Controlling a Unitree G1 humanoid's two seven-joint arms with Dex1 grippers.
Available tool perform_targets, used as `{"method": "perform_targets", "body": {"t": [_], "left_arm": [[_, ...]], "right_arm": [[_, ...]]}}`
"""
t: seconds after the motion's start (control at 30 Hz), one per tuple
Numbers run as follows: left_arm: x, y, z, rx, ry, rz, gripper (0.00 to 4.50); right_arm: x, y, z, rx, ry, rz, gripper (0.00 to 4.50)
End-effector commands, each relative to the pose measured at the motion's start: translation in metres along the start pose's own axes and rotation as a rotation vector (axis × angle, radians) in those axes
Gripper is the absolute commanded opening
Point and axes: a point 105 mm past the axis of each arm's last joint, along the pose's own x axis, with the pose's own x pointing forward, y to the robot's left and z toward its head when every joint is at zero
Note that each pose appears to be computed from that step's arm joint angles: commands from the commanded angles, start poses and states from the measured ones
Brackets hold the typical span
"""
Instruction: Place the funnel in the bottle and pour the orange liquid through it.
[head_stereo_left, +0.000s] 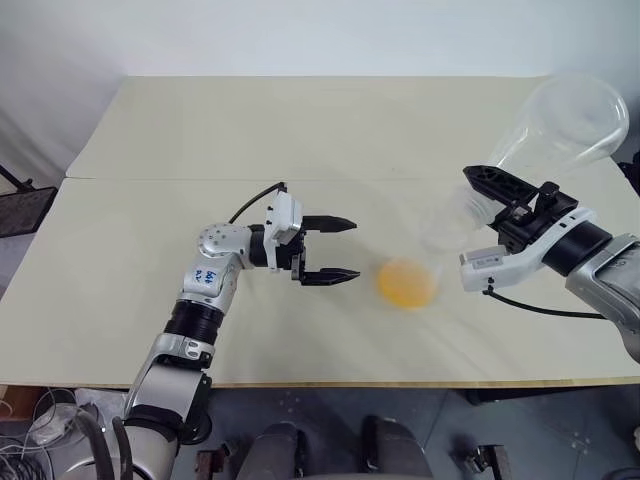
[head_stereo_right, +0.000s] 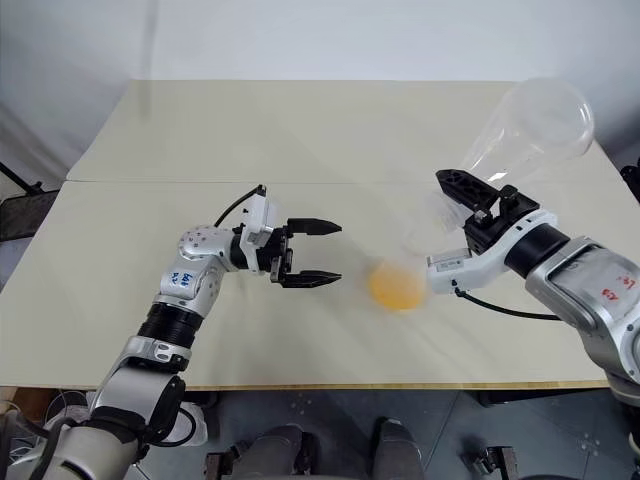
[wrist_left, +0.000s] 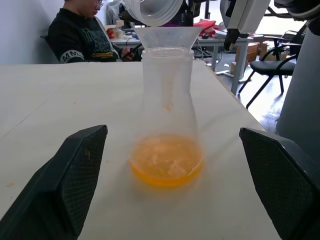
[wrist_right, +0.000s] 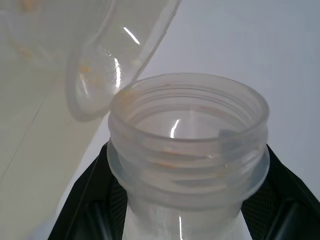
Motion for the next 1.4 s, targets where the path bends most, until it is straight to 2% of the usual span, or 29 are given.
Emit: {"method": "perform_targets", "body": {"t": [0.03,0.2,0.33,0.43,0.57,0.73,0.9,1.27,1.4], "left_arm": [[0.0,0.003,0.007,0.027,-0.006,0.001,4.5],[-0.002,0.008,0.008,0.033,0.003,0.006,4.5],[0.0,0.011,0.011,0.047,0.006,0.006,4.5],[0.0,0.01,0.01,0.046,0.007,-0.002,4.5],[-0.001,0.007,0.01,0.04,0.013,-0.009,4.5],[-0.006,0.004,0.009,0.031,0.024,-0.002,4.5],[-0.011,0.002,0.01,0.025,0.043,0.006,4.5],[-0.017,-0.003,0.01,0.011,0.06,0.038,4.5],[-0.017,-0.008,0.006,-0.001,0.057,0.046,4.5]], "right_arm": [[-0.007,-0.018,-0.007,0.137,0.05,-0.103,2.47],[-0.015,-0.029,-0.02,0.437,0.147,-0.234,2.47],[-0.026,-0.026,-0.046,0.844,0.279,-0.362,2.47],[-0.035,-0.017,-0.068,1.082,0.359,-0.444,2.47],[-0.044,0.008,-0.081,1.406,0.405,-0.488,2.47],[-0.058,0.043,-0.099,1.607,0.497,-0.576,2.47],[-0.066,0.081,-0.11,1.715,0.565,-0.59,2.47],[-0.07,0.109,-0.124,1.842,0.618,-0.666,2.47],[-0.068,0.11,-0.124,1.862,0.58,-0.663,3.78]]}}
